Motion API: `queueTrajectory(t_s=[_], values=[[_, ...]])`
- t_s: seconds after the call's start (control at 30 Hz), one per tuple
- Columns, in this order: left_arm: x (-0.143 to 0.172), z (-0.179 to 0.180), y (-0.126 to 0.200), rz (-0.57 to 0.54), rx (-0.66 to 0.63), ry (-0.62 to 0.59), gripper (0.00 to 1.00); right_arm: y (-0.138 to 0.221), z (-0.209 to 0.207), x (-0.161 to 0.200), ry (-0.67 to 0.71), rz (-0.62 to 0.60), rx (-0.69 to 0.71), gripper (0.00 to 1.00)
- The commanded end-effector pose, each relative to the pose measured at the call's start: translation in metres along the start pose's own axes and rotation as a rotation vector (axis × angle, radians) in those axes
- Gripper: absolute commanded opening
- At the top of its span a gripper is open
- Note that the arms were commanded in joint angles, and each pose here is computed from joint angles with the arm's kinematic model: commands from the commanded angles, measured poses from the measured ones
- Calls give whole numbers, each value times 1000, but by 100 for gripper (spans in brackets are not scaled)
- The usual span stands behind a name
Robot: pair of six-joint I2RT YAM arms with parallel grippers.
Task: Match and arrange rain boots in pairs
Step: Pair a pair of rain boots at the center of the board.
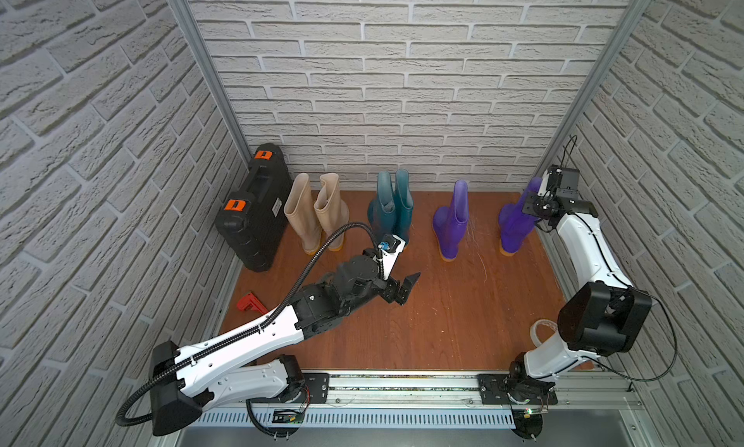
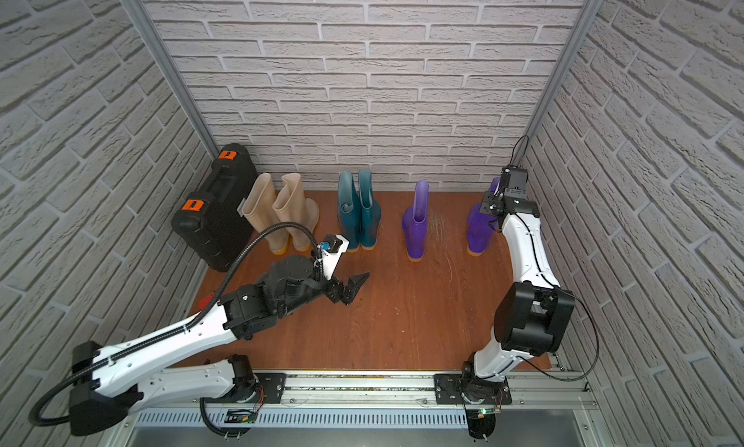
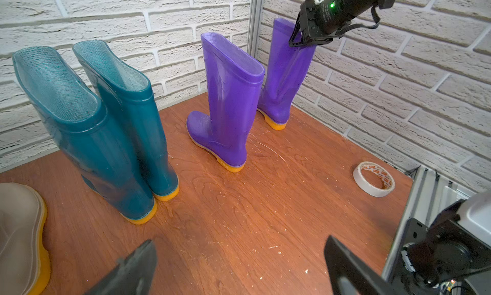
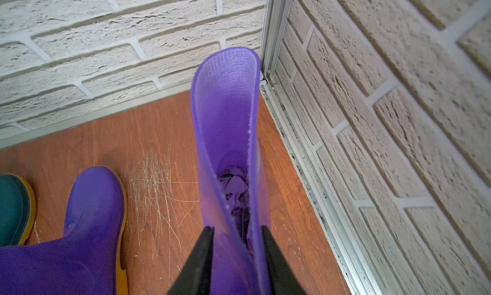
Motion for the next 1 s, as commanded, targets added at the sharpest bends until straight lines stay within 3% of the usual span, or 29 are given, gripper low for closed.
queueTrajectory(t_s=[0.0,0.13,0.4,0.97], values=[[-13,-5,2,-43,17,-3,98,9,6,-10,18,-33,-63,20],[-13,-5,0,-40,14,-8,98,19,15,-12,56,-51,-143,13],[-15,-6,-2,-47,16,-8,98,38,50,-13,96,-75,-416,10],[-14,-7,-2,-47,23,3,98,80,116,5,191,-110,-670,9]])
Point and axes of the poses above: each gripper's point midway between its finger pads, its own y axis back along the fingers, its own z axis along the line the jaws close on, x = y × z, the point moved 5 cm from there along y, back along the fingers, and after that the axes turned 5 degrees about y, right-handed, at the moved point
